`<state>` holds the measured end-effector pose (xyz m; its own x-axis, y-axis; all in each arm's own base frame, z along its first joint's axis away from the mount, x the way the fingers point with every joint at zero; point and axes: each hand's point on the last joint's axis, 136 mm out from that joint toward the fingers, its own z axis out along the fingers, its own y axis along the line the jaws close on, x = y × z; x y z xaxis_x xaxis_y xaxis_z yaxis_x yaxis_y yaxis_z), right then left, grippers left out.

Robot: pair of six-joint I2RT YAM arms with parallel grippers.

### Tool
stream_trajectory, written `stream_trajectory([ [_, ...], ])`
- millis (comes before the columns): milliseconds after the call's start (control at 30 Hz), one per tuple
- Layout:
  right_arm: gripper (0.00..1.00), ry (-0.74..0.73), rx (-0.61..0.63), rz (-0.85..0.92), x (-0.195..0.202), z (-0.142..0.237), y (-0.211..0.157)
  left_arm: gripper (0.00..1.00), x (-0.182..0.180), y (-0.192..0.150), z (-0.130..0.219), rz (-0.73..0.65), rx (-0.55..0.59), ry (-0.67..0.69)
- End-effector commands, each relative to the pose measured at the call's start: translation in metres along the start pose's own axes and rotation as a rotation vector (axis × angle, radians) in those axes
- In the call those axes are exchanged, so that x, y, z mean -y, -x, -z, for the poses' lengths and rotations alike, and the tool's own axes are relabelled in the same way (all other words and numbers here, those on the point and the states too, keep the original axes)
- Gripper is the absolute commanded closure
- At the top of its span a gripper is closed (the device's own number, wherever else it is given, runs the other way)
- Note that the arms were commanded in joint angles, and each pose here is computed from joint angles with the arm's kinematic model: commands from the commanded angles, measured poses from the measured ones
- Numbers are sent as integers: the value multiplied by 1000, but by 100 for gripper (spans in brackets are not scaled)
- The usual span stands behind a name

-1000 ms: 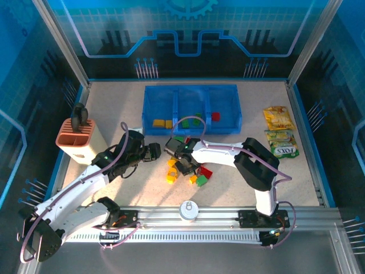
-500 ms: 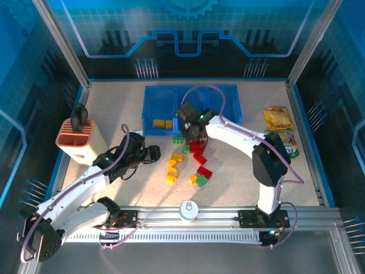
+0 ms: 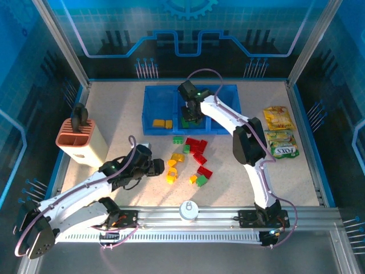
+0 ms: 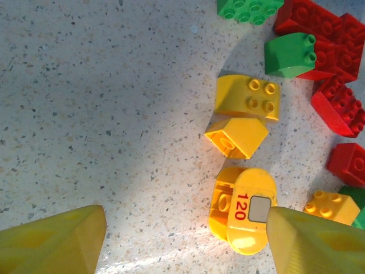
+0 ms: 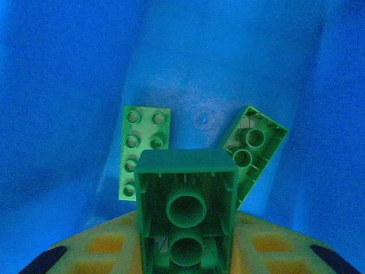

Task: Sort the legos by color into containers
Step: Place the lego in the container, then pick up the lego from the center of the table.

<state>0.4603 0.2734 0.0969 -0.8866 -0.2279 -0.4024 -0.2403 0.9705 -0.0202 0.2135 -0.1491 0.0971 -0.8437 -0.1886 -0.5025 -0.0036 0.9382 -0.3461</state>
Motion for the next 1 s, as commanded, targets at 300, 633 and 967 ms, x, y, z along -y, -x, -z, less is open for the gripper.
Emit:
stream_trajectory([
  [300,24,48,131,-12,3,82,10,25,30,23,-13,-45,14,-25],
  [633,28,144,241,-73,18,135,-61,25,62,60,-56,-134,-24,23],
  [967,30,118,193,-134,48,128,-137,24,64,84,-114,-200,-102,129],
])
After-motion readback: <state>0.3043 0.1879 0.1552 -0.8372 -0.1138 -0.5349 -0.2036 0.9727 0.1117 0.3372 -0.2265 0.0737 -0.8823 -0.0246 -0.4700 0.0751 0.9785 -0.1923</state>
